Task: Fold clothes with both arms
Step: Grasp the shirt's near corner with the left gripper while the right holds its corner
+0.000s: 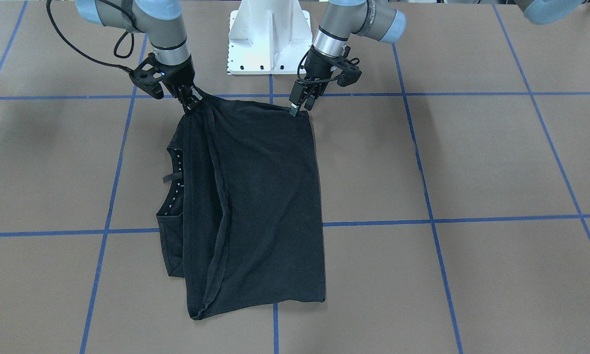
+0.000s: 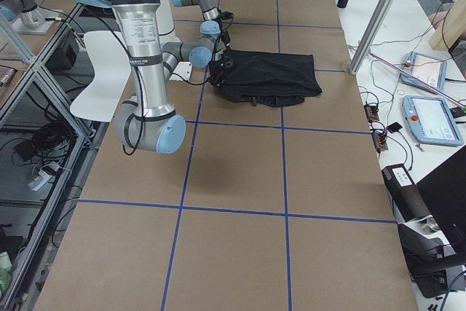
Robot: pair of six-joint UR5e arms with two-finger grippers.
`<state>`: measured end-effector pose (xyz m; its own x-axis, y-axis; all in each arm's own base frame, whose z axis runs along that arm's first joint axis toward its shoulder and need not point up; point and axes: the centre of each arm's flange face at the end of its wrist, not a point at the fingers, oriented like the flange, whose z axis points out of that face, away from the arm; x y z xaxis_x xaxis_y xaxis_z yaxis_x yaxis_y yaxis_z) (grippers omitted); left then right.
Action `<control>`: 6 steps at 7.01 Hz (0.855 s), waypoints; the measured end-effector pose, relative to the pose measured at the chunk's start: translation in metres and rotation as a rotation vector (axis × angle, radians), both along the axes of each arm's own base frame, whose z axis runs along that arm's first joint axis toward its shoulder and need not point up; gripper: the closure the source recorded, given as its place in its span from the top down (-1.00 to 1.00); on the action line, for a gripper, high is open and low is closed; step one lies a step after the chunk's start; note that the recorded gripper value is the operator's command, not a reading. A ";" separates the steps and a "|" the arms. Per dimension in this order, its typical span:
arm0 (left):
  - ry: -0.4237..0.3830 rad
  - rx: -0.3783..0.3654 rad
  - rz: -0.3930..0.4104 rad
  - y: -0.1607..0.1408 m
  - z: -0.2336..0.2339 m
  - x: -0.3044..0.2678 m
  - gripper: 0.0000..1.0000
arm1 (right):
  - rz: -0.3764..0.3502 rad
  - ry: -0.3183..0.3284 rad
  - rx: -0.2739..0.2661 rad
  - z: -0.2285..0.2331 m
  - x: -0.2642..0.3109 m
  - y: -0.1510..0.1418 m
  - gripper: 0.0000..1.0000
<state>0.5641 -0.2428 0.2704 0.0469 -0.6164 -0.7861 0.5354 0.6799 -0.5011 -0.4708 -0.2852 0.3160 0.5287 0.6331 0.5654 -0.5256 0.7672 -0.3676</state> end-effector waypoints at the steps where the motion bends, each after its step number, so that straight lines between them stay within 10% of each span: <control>1: -0.001 0.000 0.000 0.000 0.000 0.001 0.58 | 0.000 0.000 0.000 0.000 0.000 0.000 -1.00; 4: -0.018 -0.003 0.002 0.000 0.007 0.009 0.56 | -0.003 0.001 0.000 0.000 -0.001 0.001 -1.00; 5: -0.020 -0.005 0.002 0.000 0.007 0.013 0.20 | -0.003 0.001 0.000 0.000 -0.002 0.001 -1.00; 6: -0.020 -0.006 0.001 -0.001 0.006 0.014 -0.73 | -0.004 0.000 0.000 0.000 -0.002 0.002 -1.00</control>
